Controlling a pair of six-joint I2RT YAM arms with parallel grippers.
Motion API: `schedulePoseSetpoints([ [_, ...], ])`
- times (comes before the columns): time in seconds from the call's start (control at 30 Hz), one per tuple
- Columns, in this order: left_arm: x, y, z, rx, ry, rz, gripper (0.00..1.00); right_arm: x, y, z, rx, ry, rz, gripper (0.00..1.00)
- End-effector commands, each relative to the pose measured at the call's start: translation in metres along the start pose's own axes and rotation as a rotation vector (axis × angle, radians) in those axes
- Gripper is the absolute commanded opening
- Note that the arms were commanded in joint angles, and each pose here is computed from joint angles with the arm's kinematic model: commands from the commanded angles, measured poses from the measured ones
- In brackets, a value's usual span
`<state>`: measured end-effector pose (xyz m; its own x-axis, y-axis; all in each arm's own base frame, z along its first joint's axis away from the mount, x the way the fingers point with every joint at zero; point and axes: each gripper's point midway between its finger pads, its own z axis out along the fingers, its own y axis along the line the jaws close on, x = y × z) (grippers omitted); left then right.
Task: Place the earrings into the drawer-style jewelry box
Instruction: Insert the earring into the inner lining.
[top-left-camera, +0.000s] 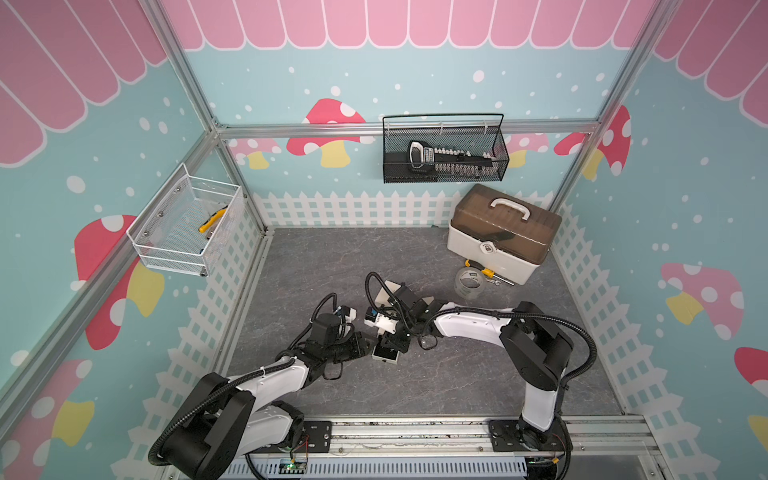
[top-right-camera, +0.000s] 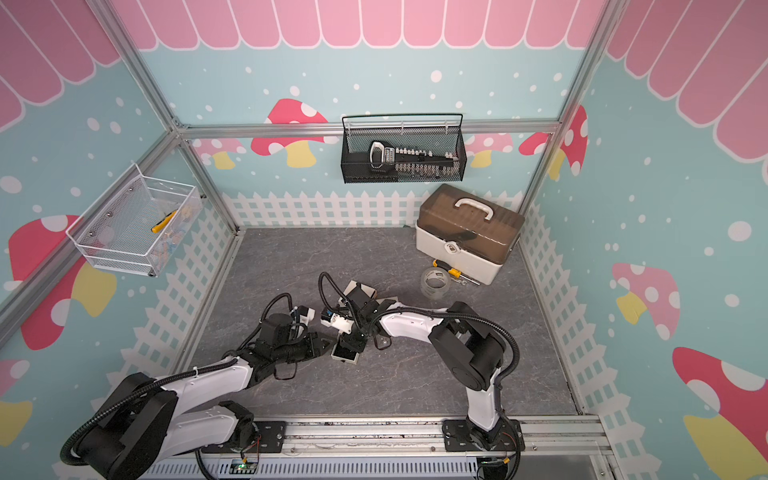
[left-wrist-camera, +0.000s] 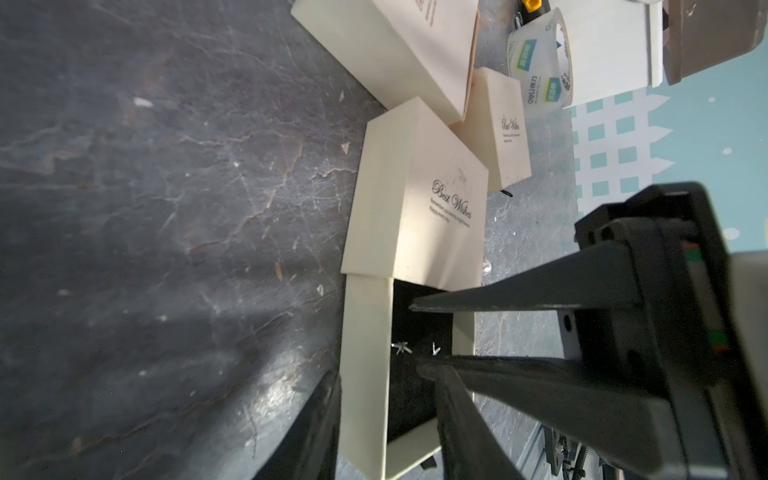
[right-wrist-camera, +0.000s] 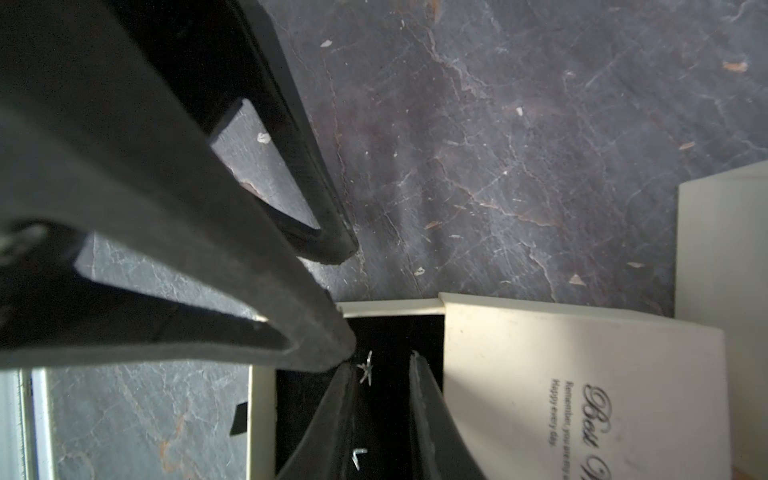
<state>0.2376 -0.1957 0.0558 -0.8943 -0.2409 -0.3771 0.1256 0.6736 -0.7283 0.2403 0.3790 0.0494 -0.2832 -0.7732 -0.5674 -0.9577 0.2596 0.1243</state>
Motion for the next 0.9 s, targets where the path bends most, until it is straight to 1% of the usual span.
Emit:
schedulePoseSetpoints([
  [0.0, 0.001, 0.000, 0.000, 0.017, -0.002, -0.004, 0.39, -0.007, 0.003, 0.002, -0.009, -0.003, -0.031, 0.21],
  [0.07, 0.001, 0.000, 0.000, 0.017, -0.001, -0.003, 0.40, -0.007, 0.003, 0.002, -0.009, -0.002, -0.032, 0.18],
  [0.17, 0.001, 0.001, 0.000, 0.014, 0.000, -0.004, 0.39, -0.007, 0.003, 0.002, -0.008, -0.003, -0.030, 0.17],
  [0.2, 0.001, 0.001, 0.000, 0.013, 0.001, -0.003, 0.40, 0.002, 0.002, 0.012, -0.018, 0.025, -0.019, 0.17],
  [0.33, 0.002, 0.002, 0.001, 0.013, 0.002, -0.003, 0.40, 0.003, 0.003, 0.013, -0.024, 0.026, -0.018, 0.23],
  [0.43, 0.001, 0.001, 0.000, 0.013, 0.000, -0.003, 0.40, 0.003, 0.002, 0.014, -0.025, 0.029, -0.018, 0.24],
  [0.6, 0.001, 0.002, 0.001, 0.010, 0.001, -0.004, 0.39, 0.003, 0.002, 0.015, -0.023, 0.030, -0.019, 0.17],
  [0.77, 0.001, 0.002, 0.002, 0.011, 0.004, -0.005, 0.39, 0.003, 0.002, 0.013, -0.021, 0.030, -0.016, 0.07],
  [0.87, 0.001, 0.002, 0.001, 0.013, 0.003, -0.003, 0.39, 0.002, 0.003, 0.012, -0.019, 0.028, -0.020, 0.04],
])
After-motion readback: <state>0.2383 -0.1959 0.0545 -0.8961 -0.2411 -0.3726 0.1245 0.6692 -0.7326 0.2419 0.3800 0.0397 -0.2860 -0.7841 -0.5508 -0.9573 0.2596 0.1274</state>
